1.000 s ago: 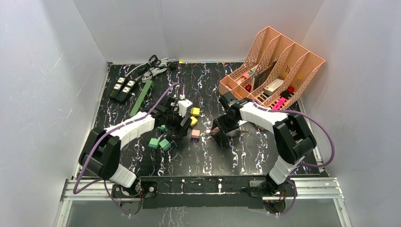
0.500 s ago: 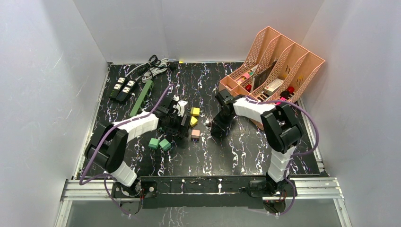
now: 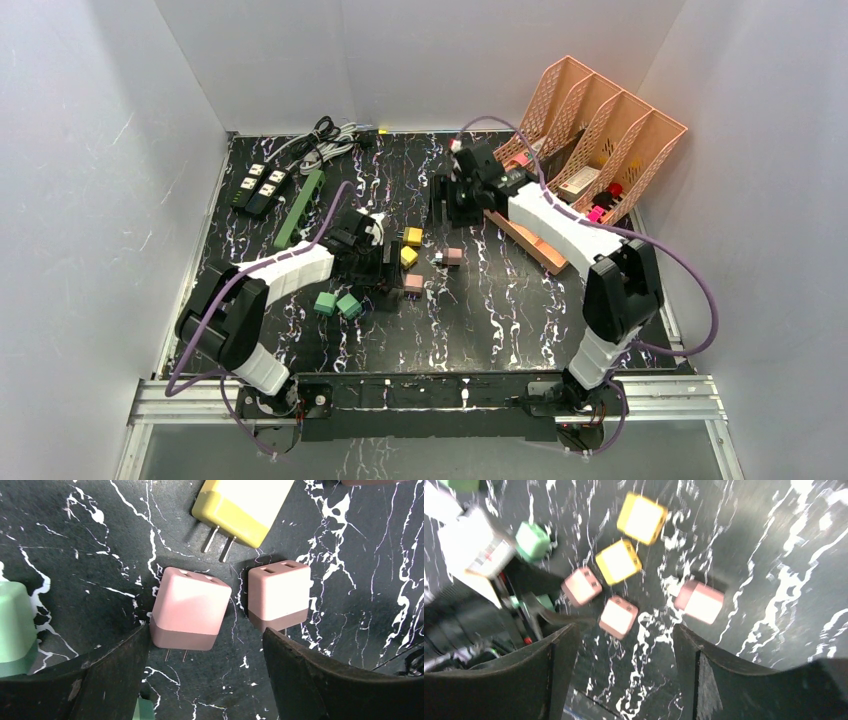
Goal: Pull the plug off the socket
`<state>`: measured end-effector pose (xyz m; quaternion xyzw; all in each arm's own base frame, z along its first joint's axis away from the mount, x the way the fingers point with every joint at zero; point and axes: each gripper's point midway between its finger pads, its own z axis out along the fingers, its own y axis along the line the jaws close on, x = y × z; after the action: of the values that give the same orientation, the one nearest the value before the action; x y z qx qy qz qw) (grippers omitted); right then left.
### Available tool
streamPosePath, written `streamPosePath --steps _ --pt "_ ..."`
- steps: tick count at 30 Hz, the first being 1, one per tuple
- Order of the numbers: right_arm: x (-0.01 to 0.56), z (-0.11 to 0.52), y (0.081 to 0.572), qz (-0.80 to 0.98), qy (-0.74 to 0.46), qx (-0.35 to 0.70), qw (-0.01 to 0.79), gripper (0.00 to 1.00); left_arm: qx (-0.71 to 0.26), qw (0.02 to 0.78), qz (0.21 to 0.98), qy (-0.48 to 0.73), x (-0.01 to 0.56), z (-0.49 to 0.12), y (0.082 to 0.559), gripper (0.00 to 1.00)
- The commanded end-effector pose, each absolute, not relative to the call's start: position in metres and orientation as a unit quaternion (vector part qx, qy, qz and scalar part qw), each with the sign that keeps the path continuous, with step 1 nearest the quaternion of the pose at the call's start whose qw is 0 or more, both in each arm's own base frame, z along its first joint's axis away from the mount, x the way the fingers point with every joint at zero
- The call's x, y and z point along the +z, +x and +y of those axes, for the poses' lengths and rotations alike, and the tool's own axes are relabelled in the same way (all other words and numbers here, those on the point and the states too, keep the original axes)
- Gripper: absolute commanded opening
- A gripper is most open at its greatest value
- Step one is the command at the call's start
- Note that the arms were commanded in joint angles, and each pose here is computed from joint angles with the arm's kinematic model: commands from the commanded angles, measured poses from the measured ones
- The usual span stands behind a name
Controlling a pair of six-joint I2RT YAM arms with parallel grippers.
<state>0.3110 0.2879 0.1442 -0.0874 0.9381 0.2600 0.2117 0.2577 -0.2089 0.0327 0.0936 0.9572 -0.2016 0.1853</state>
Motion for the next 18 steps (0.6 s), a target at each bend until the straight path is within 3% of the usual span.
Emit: streamPosePath --steps 1,6,9,12,18 --pt "0.143 0.260 0.348 0.963 -0.047 0.164 0.208 0.74 -0.214 0.160 0.961 0.064 0.036 -0.219 0.249 0.79" --pt "0.143 0.277 0.340 0.952 0.124 0.252 0.123 0.72 -0.227 0.193 0.951 0.077 0.052 -0.231 0.252 0.79" --pt "0.151 0.286 0.332 0.895 0.296 0.326 0.071 0.72 -0.229 0.196 0.950 0.082 0.056 -0.232 0.253 0.79" --pt "0.147 0.276 0.324 0.849 0.428 0.308 0.036 0.69 -0.234 0.191 0.950 0.084 0.058 -0.235 0.249 0.79" --pt "0.127 0.267 0.317 0.799 0.544 0.256 -0.030 0.68 -0.224 0.201 0.949 0.096 0.061 -0.229 0.246 0.79"
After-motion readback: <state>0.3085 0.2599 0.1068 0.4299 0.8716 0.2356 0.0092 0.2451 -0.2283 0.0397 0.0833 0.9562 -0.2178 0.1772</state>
